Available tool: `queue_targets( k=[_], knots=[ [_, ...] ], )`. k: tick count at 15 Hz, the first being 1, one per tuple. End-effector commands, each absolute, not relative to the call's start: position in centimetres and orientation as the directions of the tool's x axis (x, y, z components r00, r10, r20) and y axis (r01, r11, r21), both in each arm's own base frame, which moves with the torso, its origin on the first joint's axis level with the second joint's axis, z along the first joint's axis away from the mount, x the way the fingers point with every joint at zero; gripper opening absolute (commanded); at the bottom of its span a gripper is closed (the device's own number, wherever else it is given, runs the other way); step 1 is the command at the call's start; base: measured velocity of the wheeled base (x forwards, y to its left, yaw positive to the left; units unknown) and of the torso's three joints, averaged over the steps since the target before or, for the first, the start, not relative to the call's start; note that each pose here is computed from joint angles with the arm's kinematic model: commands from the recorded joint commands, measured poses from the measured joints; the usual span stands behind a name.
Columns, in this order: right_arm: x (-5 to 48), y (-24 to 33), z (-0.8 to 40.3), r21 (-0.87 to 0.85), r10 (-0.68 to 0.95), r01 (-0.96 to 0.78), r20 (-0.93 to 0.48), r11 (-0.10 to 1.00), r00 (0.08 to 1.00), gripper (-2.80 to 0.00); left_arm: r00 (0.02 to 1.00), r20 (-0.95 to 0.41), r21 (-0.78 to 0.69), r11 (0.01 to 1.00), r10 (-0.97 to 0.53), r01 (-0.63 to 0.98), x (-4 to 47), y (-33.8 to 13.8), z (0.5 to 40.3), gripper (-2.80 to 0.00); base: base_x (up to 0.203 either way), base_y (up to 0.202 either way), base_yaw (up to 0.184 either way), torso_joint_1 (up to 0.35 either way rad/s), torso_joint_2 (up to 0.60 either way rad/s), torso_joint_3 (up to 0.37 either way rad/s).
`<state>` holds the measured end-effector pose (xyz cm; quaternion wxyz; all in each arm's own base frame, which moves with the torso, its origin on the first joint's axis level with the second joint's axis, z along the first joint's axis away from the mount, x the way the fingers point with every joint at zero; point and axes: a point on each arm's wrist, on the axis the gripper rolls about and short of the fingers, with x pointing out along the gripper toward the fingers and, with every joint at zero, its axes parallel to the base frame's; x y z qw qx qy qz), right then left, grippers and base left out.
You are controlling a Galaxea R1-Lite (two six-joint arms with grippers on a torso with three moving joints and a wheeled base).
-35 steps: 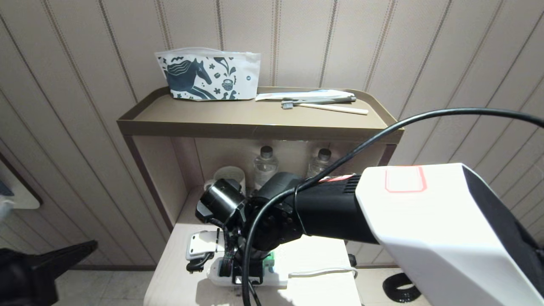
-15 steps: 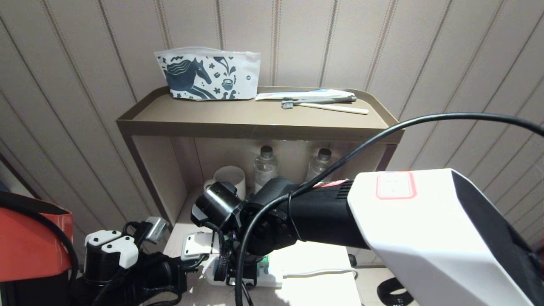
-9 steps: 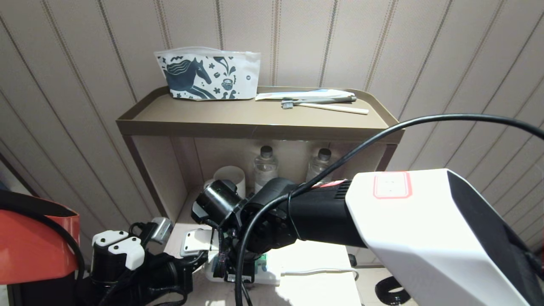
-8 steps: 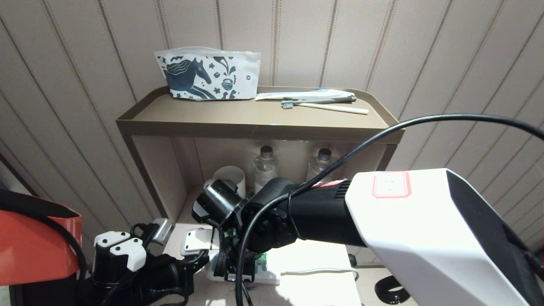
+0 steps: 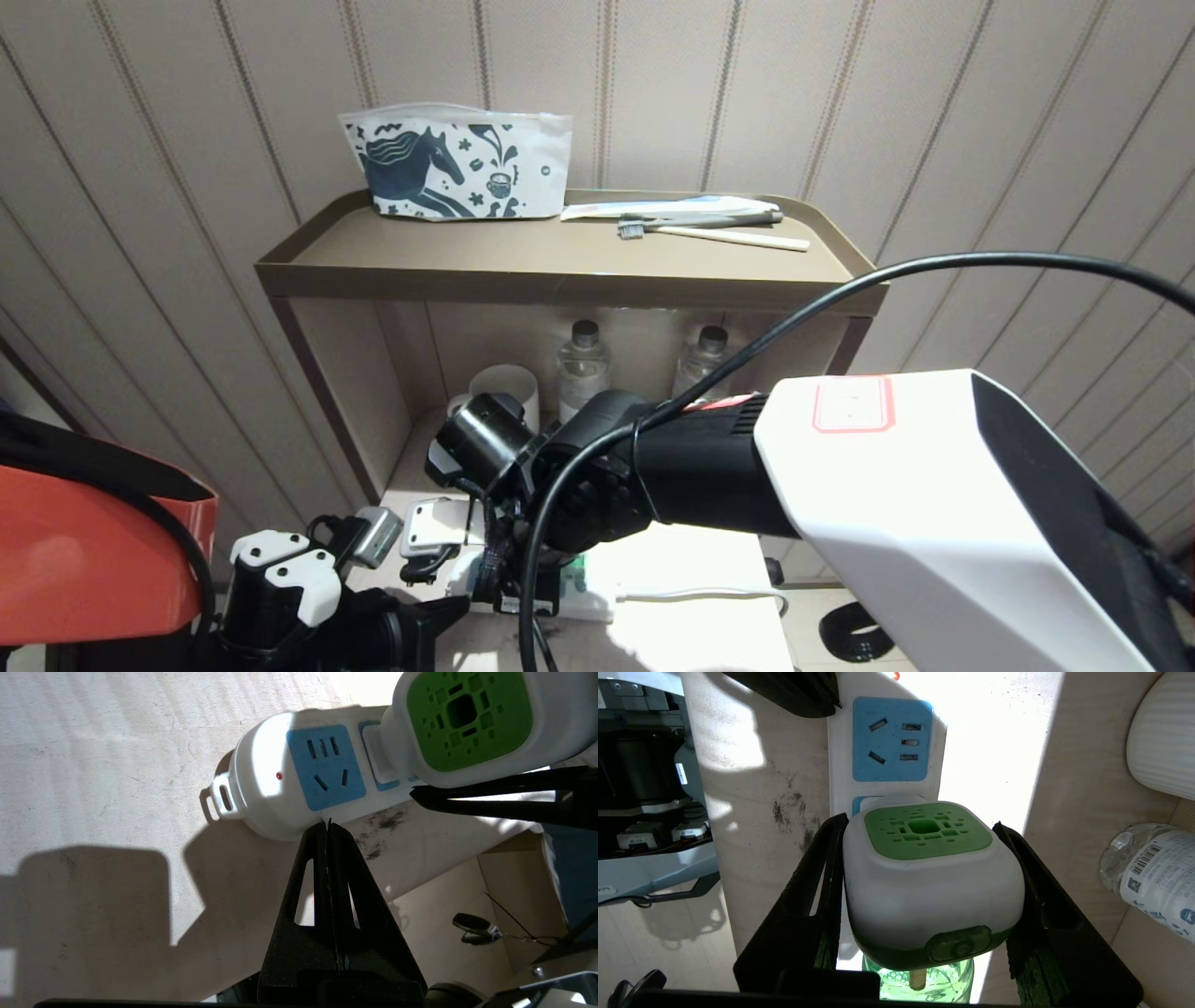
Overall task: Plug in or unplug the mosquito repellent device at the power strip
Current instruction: Hold the socket with your left hand and unplug it with your right hand
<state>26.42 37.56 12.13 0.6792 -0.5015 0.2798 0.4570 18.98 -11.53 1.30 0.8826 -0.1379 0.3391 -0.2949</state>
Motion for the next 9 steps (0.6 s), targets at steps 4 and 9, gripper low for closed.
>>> queue_targets(
  k=[4,9],
  knots=[
    [26.31,37.59,12.06,-0.425,0.336,-0.903,-0.842,0.072,0.423,-2.80,0.669,-0.452,-0.429,0.801,-0.590,0.417,20.18,-12.06,1.92,-2.80,0.000,0.000,0.000,0.000,0.00,0.000],
    [26.34,37.64,11.90,-0.424,0.335,-0.903,-0.842,0.071,0.422,-2.80,0.664,-0.458,-0.430,0.801,-0.591,0.416,20.28,-12.09,1.70,-2.80,0.000,0.000,0.000,0.000,0.00,0.000]
  ],
)
